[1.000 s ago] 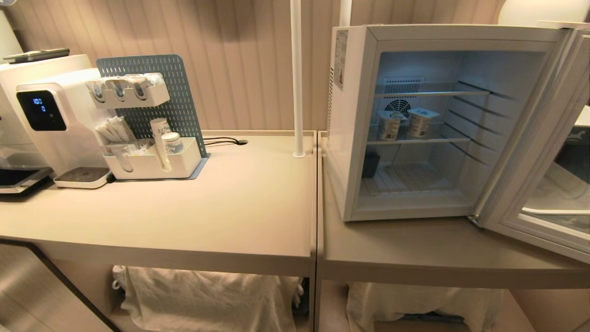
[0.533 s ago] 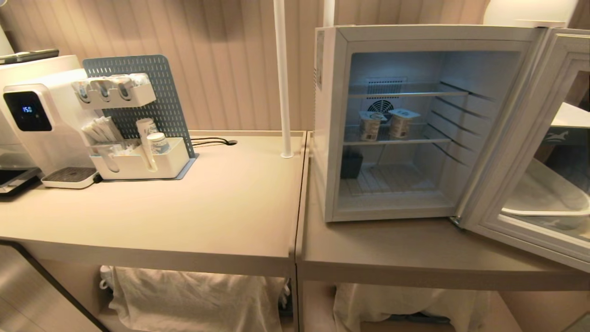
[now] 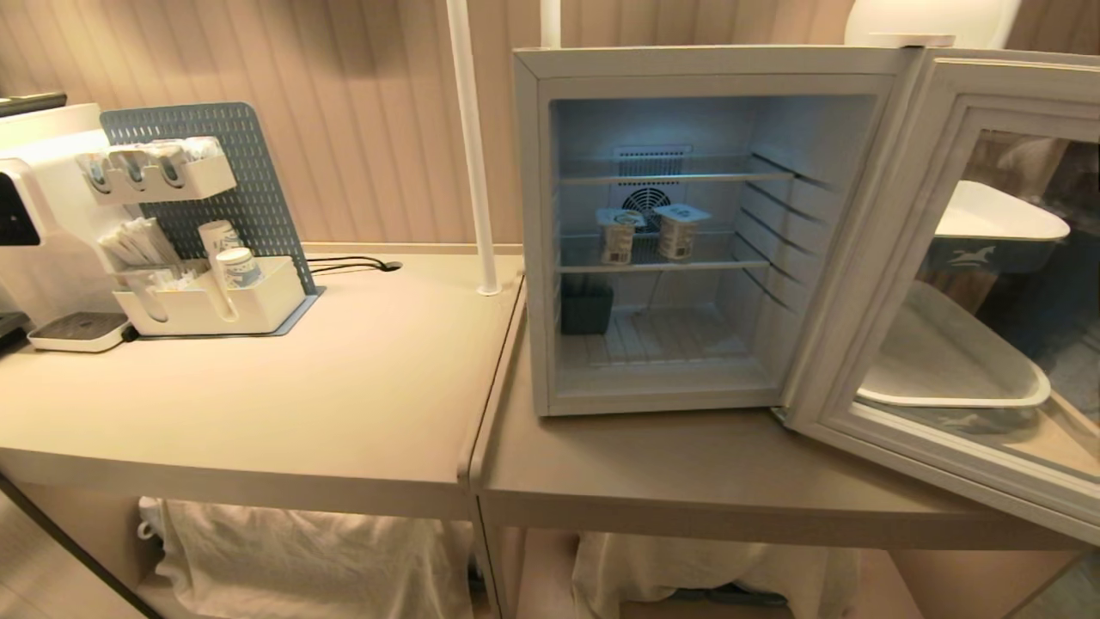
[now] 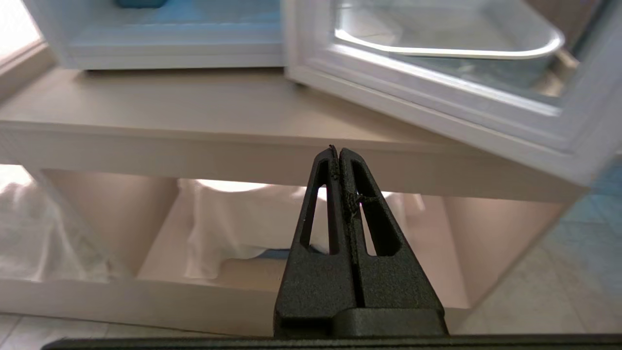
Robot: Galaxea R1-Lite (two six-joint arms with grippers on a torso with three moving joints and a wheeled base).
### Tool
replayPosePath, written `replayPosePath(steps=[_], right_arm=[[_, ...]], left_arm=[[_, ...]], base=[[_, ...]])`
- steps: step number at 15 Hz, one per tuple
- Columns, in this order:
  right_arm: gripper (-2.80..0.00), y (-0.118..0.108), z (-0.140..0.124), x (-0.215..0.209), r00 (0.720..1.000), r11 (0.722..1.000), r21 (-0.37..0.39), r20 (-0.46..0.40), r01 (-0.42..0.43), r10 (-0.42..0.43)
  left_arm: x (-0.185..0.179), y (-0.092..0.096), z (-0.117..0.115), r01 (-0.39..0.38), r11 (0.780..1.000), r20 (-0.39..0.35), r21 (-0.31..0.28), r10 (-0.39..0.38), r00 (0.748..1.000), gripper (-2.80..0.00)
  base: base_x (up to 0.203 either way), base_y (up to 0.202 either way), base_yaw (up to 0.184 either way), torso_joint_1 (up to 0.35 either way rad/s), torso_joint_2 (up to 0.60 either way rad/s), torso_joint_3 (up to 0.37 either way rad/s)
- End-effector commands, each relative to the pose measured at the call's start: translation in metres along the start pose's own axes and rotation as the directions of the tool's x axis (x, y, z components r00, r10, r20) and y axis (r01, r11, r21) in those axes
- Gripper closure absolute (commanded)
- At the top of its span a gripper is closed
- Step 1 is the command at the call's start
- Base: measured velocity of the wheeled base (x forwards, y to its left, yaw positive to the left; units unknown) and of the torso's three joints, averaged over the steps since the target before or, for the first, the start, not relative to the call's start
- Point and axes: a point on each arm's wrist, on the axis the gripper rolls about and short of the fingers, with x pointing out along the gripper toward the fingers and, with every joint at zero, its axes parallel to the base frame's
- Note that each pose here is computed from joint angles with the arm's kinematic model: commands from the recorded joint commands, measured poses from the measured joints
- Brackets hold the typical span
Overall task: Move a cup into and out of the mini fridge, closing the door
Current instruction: Close the freezer door
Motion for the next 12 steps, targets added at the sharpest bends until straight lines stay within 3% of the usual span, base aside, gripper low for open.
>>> replayPosePath(steps=[1, 12], right_arm=[[0.00, 0.0000, -0.0001, 0.0001, 1.000, 1.000, -0.001, -0.001, 0.000, 0.000], [0.00, 0.0000, -0.0002, 0.0002, 1.000, 1.000, -0.001, -0.005, -0.001, 0.001]], left_arm=[[0.0001, 0.0000, 0.0000, 0.000, 1.000, -0.002, 0.000, 0.000, 1.000, 0.00], [0.0001, 0.0000, -0.0001, 0.000, 1.000, -0.002, 0.000, 0.000, 1.000, 0.00]], base=[[0.000, -0.196, 0.001, 0.000, 0.00, 0.000], [0.000, -0.193, 0.000, 0.002, 0.00, 0.002]])
